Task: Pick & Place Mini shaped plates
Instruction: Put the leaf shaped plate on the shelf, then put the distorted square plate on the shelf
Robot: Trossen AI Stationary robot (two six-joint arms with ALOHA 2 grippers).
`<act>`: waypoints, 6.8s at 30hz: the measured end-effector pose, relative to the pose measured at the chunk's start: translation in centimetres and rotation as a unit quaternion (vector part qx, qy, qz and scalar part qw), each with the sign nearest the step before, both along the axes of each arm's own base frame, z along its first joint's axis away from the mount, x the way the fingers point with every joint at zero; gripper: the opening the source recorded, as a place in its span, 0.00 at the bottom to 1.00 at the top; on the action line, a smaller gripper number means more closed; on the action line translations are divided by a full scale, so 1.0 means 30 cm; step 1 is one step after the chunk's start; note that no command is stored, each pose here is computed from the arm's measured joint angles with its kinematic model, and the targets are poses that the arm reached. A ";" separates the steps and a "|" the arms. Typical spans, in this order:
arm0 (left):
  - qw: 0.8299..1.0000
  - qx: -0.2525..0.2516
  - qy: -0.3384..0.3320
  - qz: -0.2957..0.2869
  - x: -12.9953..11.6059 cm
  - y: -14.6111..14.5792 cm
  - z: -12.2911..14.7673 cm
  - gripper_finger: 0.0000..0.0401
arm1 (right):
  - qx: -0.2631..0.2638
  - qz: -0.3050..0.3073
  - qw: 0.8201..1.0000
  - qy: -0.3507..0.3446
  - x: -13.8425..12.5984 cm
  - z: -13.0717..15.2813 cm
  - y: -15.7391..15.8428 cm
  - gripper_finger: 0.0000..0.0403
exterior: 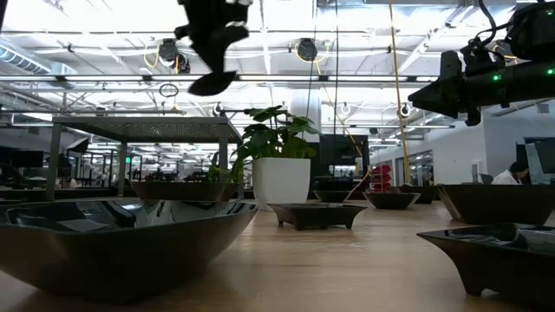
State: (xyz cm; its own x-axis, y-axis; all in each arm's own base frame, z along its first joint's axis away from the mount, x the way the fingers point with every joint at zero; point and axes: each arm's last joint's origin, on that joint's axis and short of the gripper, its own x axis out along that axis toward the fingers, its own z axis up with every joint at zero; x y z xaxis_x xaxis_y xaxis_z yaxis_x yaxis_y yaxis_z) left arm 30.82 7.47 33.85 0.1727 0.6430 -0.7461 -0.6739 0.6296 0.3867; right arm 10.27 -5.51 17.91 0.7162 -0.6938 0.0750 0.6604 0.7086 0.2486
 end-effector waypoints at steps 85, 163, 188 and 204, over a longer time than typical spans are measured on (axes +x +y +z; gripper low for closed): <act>0.928 -0.108 -0.267 -0.236 -0.125 -0.157 -0.023 0.33 | 0.000 0.000 1.000 0.000 0.000 0.000 0.000 0.26; 0.880 -0.195 0.106 -0.420 0.074 -0.633 -0.640 0.03 | 0.000 0.000 1.000 0.000 0.000 0.000 0.000 0.26; 0.915 0.096 -0.171 -0.352 -0.078 -0.468 0.023 0.02 | 0.000 0.000 1.000 0.000 0.000 0.000 0.000 0.26; 0.984 0.047 -0.039 -0.169 -0.128 -0.064 -0.046 0.02 | 0.000 0.000 1.000 0.000 0.000 0.000 0.000 0.26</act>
